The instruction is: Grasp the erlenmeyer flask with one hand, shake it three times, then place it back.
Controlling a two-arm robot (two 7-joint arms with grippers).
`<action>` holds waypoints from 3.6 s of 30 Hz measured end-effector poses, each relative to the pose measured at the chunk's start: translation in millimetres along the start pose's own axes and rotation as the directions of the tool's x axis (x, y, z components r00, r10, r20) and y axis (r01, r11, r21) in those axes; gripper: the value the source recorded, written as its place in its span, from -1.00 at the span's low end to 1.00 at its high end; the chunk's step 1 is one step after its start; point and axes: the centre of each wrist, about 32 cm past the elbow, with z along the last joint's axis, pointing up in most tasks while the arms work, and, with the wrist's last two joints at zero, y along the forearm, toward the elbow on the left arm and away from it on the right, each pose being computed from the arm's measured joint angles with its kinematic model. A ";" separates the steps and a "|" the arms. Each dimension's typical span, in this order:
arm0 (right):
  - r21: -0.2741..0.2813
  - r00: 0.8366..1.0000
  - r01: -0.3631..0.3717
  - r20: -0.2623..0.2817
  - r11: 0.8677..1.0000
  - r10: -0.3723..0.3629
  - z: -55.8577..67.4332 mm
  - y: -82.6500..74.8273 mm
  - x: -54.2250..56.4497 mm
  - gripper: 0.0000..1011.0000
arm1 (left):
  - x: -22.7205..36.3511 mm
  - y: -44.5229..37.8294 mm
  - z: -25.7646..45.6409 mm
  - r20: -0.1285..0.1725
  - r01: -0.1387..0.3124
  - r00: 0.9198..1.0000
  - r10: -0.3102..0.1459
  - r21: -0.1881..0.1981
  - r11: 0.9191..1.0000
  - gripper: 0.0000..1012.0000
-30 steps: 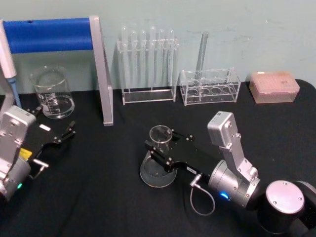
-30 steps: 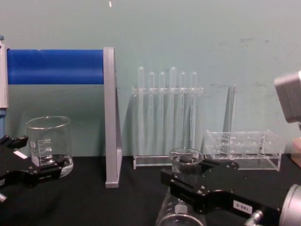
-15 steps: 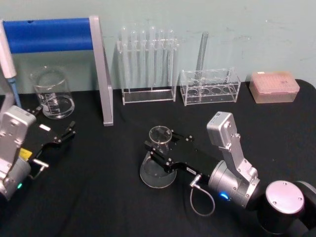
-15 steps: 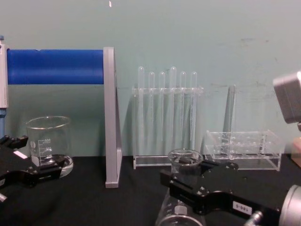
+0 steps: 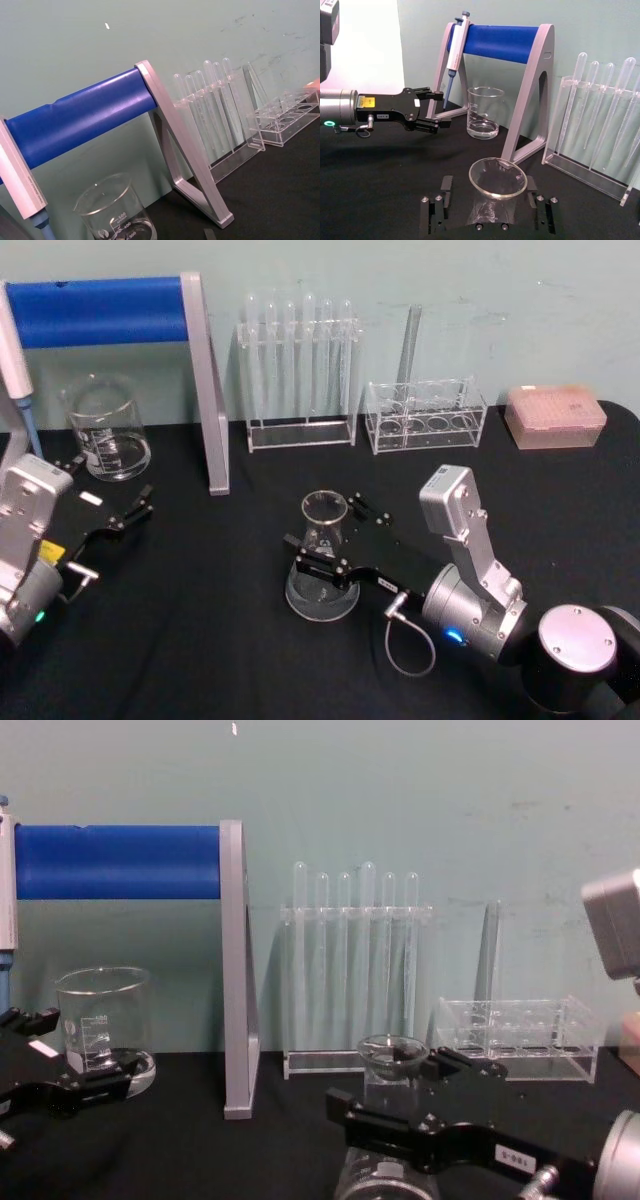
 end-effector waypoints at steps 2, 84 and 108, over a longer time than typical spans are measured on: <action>0.000 1.000 0.000 0.000 1.000 0.000 0.0 0.0 0.0 0.81 | 0.0 0.0 0.0 0.000 0.000 1.000 0.000 0.000 1.000 0.98; -0.058 0.866 0.500 0.039 0.864 -0.499 -8.5 -33.9 50.8 0.98 | 0.0 0.0 0.0 0.000 0.000 1.000 0.000 0.000 1.000 0.98; -0.056 0.869 0.495 0.038 0.867 -0.494 -8.2 -34.4 50.4 0.98 | 0.0 0.0 0.0 0.000 0.000 1.000 0.000 0.000 1.000 0.98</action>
